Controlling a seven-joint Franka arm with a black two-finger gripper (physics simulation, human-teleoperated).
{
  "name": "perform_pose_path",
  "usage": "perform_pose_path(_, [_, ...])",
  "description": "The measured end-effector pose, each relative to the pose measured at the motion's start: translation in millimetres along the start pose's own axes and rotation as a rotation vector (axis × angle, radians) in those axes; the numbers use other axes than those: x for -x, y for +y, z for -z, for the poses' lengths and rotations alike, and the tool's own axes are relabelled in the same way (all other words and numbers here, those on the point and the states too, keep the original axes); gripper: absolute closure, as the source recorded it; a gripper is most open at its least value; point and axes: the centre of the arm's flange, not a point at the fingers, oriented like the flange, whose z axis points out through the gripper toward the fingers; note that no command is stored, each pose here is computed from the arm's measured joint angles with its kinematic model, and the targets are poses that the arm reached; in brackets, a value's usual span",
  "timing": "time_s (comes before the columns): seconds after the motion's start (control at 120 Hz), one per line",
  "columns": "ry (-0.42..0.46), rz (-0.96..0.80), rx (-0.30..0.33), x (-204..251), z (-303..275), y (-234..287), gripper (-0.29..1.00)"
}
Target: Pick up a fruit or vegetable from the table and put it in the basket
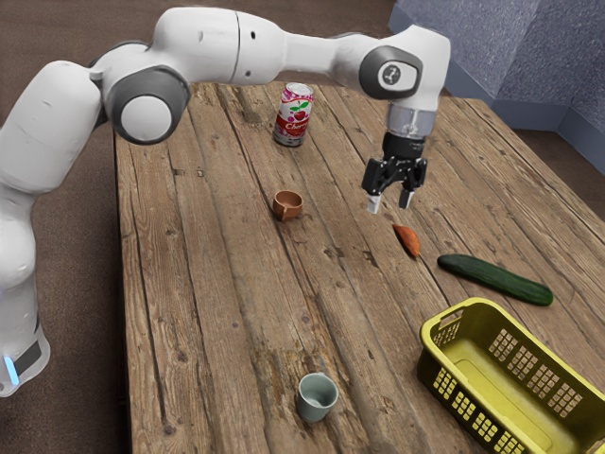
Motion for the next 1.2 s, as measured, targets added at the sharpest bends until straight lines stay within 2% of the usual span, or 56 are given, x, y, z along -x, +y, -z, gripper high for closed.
perform_pose_path(0.333, [0.041, -0.190, 0.086, -18, -42, 30, 0.00])
perform_pose_path(0.517, [0.014, -0.210, 0.128, -78, -35, 59, 0.00])
perform_pose_path(0.667, [-0.018, -0.296, 0.182, -92, -47, 88, 0.00])
perform_pose_path(0.867, [-0.017, -0.395, 0.258, -84, -62, 104, 0.00])
perform_pose_path(1.042, [-0.014, -0.474, 0.334, -59, -68, 108, 0.00])
perform_pose_path(1.2, [-0.017, -0.527, 0.363, -40, -71, 105, 0.00])
